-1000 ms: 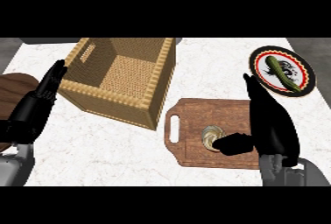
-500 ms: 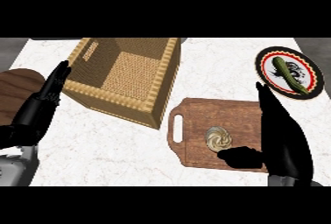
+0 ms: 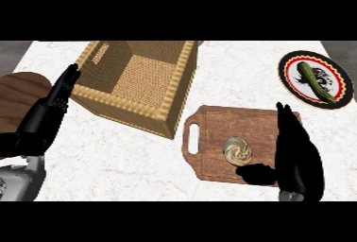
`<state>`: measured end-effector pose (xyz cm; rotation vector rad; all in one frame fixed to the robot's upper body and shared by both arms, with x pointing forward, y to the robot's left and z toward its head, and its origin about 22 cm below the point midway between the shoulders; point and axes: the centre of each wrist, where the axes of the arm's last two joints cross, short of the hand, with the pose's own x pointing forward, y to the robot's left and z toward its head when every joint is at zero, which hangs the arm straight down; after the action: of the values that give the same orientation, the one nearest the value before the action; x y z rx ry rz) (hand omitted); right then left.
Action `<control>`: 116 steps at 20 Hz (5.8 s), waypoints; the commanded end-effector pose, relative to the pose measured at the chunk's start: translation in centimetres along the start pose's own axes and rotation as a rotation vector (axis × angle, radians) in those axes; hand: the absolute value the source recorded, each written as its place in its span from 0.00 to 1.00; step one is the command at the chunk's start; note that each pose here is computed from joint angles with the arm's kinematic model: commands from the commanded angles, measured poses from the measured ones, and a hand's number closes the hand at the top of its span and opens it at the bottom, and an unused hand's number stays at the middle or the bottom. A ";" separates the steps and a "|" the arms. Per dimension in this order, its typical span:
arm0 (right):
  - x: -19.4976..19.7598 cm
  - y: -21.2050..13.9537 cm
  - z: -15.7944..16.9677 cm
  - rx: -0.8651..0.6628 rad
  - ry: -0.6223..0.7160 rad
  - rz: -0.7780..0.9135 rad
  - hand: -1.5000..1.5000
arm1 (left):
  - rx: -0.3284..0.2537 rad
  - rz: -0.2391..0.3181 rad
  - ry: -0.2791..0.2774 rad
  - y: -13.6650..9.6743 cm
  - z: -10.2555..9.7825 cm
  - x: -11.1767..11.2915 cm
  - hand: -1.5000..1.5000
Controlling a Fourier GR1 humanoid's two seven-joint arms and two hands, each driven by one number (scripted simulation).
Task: Pick the cupcake from the cutting board and place it in the basket
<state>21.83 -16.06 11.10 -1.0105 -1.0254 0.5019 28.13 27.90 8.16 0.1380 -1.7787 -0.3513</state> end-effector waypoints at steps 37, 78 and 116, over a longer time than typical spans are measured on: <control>-0.6 8.6 -3.8 0.052 0.165 0.088 0.00 | -0.077 0.049 0.077 -1.6 0.0 -2.2 0.50; 9.7 13.1 5.9 0.158 -0.453 0.254 1.00 | -0.214 0.064 -0.017 -4.3 -2.2 0.3 0.50; 26.8 -0.4 3.6 -0.380 -0.426 -0.413 1.00 | -0.207 0.061 0.004 -5.0 -2.7 0.2 0.50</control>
<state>30.12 4.72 22.12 -1.0081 -1.8630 0.4100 30.23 22.92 8.36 -0.0539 -1.8025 -0.4906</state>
